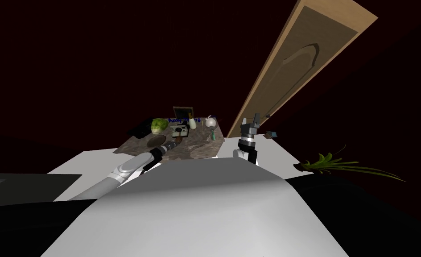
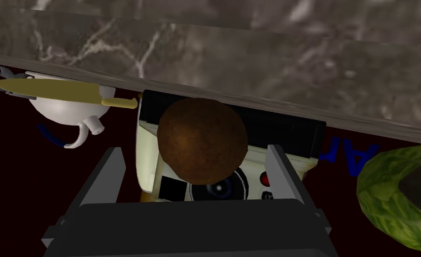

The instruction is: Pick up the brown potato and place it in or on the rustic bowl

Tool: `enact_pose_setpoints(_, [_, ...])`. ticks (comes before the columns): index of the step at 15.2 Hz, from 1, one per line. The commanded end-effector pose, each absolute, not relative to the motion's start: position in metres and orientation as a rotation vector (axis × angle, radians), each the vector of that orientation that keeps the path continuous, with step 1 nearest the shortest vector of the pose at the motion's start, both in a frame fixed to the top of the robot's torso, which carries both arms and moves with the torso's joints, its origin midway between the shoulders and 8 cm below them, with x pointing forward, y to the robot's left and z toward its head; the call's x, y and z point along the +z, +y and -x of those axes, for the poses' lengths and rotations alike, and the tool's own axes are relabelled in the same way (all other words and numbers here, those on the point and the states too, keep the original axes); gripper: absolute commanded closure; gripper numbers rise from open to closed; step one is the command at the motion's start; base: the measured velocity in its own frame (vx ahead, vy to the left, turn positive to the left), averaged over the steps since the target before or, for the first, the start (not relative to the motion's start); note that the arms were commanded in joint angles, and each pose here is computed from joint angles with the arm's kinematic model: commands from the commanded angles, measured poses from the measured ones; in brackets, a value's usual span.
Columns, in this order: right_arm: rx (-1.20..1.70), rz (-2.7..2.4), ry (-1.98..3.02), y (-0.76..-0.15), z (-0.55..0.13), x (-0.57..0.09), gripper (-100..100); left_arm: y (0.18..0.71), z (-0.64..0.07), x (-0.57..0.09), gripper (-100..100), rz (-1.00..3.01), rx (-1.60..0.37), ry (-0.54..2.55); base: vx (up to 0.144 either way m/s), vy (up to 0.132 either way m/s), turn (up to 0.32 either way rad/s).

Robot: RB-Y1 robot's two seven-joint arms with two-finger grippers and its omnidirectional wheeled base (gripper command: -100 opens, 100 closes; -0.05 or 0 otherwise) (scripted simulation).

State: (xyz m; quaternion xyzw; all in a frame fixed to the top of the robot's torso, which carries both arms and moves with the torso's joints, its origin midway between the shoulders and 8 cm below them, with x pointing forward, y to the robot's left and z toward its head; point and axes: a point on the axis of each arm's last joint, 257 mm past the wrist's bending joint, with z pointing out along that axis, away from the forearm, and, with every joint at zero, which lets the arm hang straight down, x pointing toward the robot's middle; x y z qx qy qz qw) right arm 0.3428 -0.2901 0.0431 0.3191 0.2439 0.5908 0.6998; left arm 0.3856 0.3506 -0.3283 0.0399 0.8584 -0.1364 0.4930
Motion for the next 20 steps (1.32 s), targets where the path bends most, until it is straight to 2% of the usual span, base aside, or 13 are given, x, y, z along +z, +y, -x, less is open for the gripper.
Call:
enact_pose_setpoints(1, [1.316, -0.711, 0.543, -0.29, -0.343, 0.043, 0, 0.351, -0.386, -0.328, 100, -0.097, -0.331, 2.082, 0.012, -0.001, -0.002])
enact_pose_setpoints(6, [1.316, -0.711, 0.543, -0.29, -0.343, 0.043, 0, 0.351, -0.386, -0.328, 100, -0.096, -0.329, 2.082, 0.002, 0.0, 0.002])
enact_pose_setpoints(7, [1.316, -0.711, 0.543, -0.29, -0.343, 0.043, 0, 0.333, -0.388, -0.32, 100, -0.131, -0.371, 2.071, -0.033, 0.067, -0.055])
enact_pose_setpoints(20, [1.316, -0.711, 0.544, -0.29, -0.343, 0.043, 0, 0.256, -0.39, -0.269, 100, -0.305, -0.565, 2.013, -0.068, 0.195, -0.075])
